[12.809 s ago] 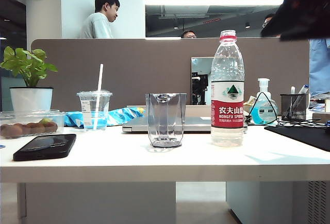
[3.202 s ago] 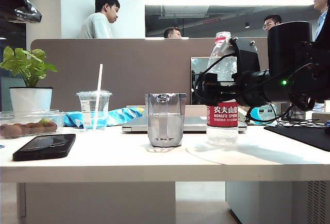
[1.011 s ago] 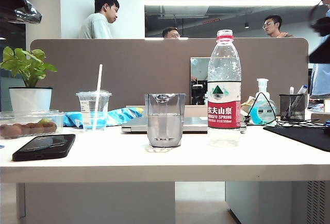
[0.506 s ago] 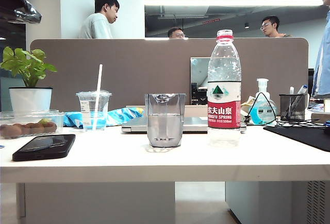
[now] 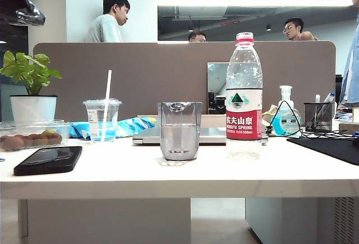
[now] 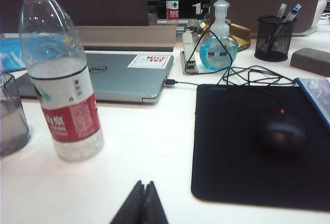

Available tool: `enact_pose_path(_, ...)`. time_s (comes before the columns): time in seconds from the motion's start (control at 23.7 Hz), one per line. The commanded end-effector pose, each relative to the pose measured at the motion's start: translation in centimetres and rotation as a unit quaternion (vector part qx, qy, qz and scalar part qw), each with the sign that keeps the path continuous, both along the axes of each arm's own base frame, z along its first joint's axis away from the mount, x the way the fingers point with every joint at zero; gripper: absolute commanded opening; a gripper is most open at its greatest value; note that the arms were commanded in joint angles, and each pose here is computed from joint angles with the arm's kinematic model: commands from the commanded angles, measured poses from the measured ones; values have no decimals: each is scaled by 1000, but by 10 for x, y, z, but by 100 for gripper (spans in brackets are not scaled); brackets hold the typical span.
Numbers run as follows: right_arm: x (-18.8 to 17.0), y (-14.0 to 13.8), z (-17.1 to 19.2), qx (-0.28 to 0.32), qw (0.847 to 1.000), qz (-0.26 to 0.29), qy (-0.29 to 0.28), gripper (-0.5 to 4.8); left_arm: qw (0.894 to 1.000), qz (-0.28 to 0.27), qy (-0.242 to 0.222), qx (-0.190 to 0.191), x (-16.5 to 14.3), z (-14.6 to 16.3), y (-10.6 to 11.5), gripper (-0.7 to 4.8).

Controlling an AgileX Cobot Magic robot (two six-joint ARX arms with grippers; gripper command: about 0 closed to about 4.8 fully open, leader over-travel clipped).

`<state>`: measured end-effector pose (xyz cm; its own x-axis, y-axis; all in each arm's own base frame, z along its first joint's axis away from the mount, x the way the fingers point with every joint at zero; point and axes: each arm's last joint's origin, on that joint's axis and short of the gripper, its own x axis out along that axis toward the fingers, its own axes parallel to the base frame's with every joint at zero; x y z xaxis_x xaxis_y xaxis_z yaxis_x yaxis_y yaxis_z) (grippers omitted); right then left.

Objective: Pick up the mineral water bottle on the table and pour water into the mug until it's half full.

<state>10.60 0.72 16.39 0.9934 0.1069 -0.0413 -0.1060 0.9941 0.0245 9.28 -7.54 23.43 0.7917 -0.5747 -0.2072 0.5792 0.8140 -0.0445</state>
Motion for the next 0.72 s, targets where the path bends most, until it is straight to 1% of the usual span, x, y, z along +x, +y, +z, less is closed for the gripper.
enact_pose_path(0.04, -5, 0, -10, 0, 999, 1, 39, -1, 1000, -1, -4, -4, 0, 2, 0, -4)
enact_pose_path(0.17, -8, 0, -10, 9, 999, 1, 35, 2, 1000, -1, -4, -3, 0, 2, 0, -4)
enact_pose_path(0.25, -9, 0, -8, 17, 1000, 0, 22, 25, 1000, -1, -4, -3, 0, 2, 0, -4)
enact_pose_path(0.72, -9, 0, -5, 18, 1000, -4, 9, 25, 1000, -1, -4, -3, 0, 2, 0, -4)
